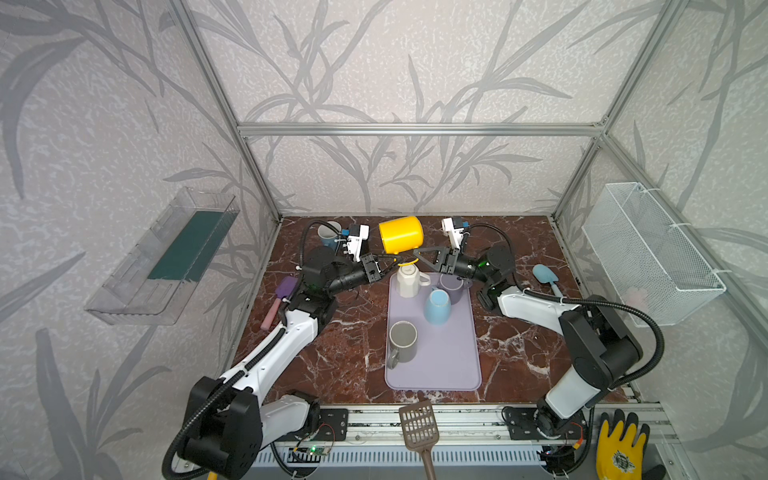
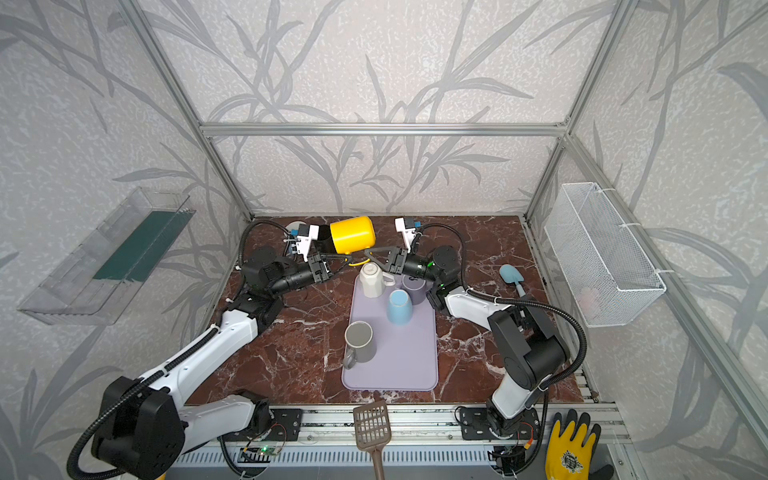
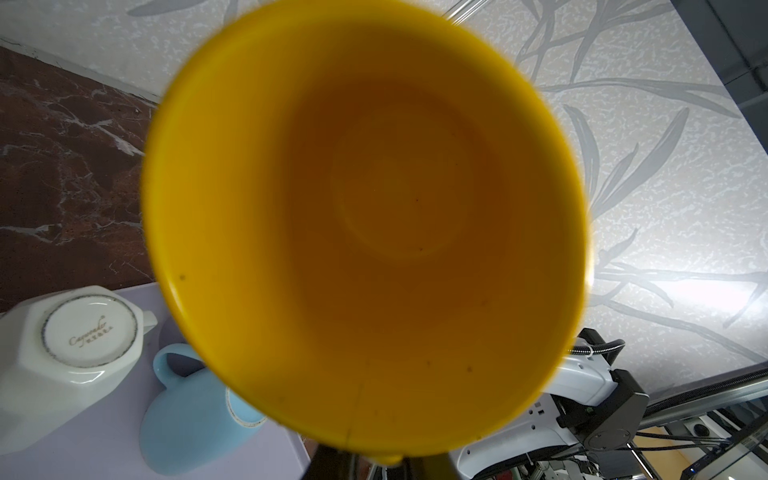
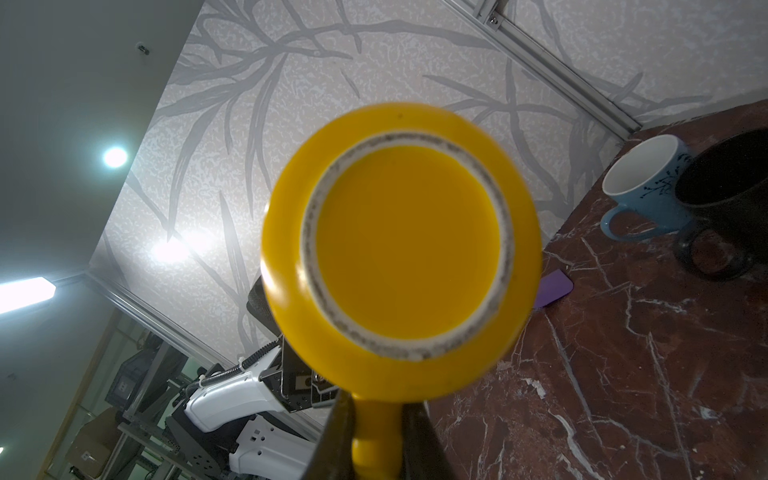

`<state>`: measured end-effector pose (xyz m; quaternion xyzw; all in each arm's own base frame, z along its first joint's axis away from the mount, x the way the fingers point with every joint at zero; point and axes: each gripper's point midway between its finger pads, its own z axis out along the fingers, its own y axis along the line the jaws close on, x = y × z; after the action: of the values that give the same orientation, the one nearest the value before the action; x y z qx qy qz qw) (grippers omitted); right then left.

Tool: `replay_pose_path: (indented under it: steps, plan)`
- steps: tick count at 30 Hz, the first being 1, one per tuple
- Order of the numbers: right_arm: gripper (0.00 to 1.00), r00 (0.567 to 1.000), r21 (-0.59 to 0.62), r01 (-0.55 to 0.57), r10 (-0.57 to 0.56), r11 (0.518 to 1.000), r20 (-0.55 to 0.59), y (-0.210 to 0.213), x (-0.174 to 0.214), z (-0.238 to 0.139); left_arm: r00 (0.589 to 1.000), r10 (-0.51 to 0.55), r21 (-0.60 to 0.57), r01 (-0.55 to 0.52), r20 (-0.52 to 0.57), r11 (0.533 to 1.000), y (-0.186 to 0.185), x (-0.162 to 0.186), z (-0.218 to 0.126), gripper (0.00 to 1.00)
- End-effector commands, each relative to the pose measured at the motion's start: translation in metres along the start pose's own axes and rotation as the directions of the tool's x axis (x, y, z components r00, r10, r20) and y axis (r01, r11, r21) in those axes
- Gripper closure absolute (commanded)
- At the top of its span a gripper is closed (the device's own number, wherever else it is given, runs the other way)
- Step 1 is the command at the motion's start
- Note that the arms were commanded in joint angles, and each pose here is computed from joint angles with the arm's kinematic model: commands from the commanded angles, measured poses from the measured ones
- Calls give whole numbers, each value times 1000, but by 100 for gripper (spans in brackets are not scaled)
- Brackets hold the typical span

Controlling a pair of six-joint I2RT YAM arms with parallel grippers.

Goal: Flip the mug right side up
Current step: 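Close the left gripper on the yellow mug's rim beside the right gripper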

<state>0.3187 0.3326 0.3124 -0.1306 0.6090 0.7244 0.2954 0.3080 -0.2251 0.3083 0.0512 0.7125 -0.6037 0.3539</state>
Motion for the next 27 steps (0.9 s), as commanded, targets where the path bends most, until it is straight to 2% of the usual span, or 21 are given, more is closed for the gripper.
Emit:
replay_pose_path:
  steps: [1,8,10,13,17,21,27]
  plan:
    - [100,994,-64,104,-106,992,-33,20,0,9,997,72,65,-74,41,995,-28,-14,-6,98]
    - [100,990,-23,117,-118,993,-75,15,9,11,994,91,100,-97,57,990,-38,-16,-8,100]
    - [86,989,-21,123,-124,992,-77,15,10,11,993,97,105,-103,64,989,-40,-16,-8,100]
    - [74,989,-13,124,-125,992,-79,13,11,10,992,100,115,-108,73,987,-43,-17,-10,100]
    - [68,989,-5,123,-123,992,-82,8,13,10,990,112,122,-121,83,985,-47,-18,-12,100]
    - [66,990,-1,119,-119,993,-79,5,13,9,987,126,125,-137,96,983,-50,-19,-14,100]
    - [62,991,11,111,-110,994,-83,-1,18,6,989,124,53,-128,76,990,-37,-16,-14,100]
